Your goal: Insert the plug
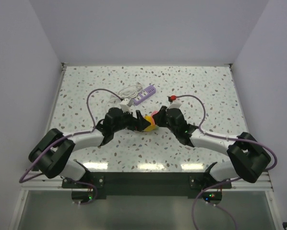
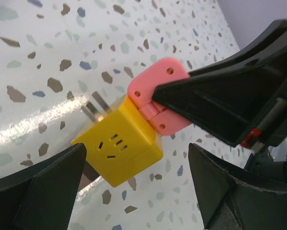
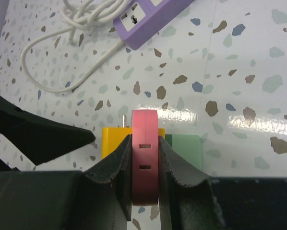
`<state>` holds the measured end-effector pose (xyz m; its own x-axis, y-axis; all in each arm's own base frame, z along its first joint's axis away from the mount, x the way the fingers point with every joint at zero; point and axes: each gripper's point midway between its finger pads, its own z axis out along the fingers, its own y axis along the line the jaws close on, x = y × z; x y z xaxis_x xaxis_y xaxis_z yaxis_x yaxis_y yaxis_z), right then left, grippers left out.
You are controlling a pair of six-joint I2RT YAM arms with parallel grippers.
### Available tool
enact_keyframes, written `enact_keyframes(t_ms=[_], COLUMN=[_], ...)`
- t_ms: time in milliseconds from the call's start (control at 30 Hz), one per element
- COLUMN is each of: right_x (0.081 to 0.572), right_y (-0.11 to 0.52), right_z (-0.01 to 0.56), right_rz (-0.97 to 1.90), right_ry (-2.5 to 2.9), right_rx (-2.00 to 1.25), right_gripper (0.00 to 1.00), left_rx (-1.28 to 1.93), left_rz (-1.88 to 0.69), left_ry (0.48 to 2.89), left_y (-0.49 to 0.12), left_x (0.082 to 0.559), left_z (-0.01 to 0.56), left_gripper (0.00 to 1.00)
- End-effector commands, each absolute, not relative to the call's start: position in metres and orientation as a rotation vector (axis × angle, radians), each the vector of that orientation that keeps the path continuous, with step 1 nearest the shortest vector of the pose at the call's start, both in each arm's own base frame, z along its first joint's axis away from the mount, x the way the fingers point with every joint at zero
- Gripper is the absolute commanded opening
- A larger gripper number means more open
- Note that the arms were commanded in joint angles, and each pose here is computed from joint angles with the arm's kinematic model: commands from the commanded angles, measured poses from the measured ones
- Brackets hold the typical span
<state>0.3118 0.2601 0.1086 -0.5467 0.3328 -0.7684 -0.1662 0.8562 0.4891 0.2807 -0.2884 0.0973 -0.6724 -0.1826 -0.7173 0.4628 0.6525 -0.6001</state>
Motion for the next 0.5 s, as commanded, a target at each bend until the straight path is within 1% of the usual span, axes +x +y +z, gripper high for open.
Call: enact_keyframes(t_ms=[0,167,467], right_x=[0.276,0.278,0.276], right_y=[0.221,0.215,0.205], right_z=[0.053,0.067,0.069], right_rz=[0.394,0.446,0.32], right_ry=[2.234,2.102,1.998], right_rx=[0.007,0.023,-0.03], right_gripper=[0.0,0.0,0.0], left_rx=[0.261,0.215,0.206], left_rz=[-1.028,-0.931,-0.881], left_ry=[1.906,1.867,1.855], left_y=[-0.287,-0.266,-0.257], left_x=[0.284,0.285,0.287], left_z=[0.145,0.157,0.16], left_gripper=[0.93,0.96,0.96])
